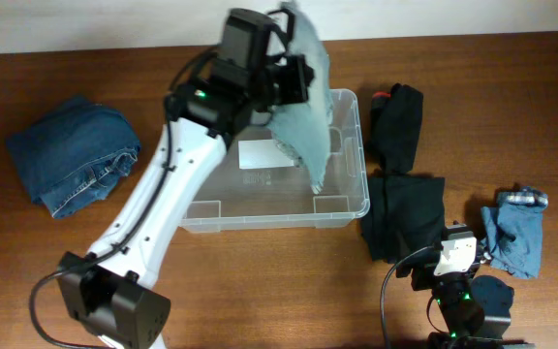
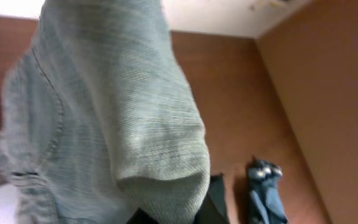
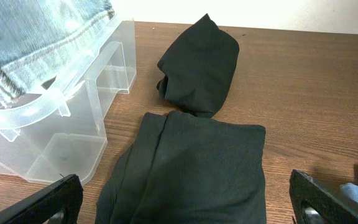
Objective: Pack container
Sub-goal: 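Lift the light-blue jeans with the left gripper over the container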
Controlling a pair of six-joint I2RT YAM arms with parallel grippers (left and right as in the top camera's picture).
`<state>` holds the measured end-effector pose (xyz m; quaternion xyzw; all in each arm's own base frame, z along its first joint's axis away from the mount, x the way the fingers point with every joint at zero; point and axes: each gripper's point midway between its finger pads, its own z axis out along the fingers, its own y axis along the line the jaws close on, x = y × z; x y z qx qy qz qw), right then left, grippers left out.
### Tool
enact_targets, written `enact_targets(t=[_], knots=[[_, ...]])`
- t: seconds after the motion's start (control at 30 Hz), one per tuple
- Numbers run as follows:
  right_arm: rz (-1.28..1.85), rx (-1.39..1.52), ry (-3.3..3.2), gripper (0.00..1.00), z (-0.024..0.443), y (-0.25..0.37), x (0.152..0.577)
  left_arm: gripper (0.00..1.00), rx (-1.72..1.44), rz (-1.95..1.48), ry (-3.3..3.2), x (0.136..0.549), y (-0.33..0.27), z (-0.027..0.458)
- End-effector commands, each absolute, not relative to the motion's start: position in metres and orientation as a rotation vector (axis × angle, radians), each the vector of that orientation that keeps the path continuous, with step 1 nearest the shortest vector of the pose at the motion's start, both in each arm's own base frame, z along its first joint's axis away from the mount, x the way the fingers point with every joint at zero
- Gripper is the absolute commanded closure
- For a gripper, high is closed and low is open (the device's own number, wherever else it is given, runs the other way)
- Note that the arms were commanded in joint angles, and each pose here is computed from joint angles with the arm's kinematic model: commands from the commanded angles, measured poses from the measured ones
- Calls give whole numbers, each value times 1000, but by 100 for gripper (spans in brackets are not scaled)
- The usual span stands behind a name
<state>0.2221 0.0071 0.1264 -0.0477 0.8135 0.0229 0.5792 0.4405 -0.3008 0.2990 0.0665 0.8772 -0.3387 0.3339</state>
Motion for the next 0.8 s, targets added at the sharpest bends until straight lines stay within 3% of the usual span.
enact_targets(t=[0.0, 0.27, 0.57, 0.77], knots=[[63, -98, 1905, 2, 124, 7, 222, 99, 243, -977, 2282, 418, -327, 312], [63, -98, 1905, 2, 124, 7, 222, 99, 256, -921, 2457, 389, -325, 281], [63, -98, 1905, 2, 124, 7, 222, 99, 63, -529, 2568, 399, -279, 235], [63, -98, 1905, 2, 124, 7, 222, 100, -80, -482, 2631, 398, -263, 208]])
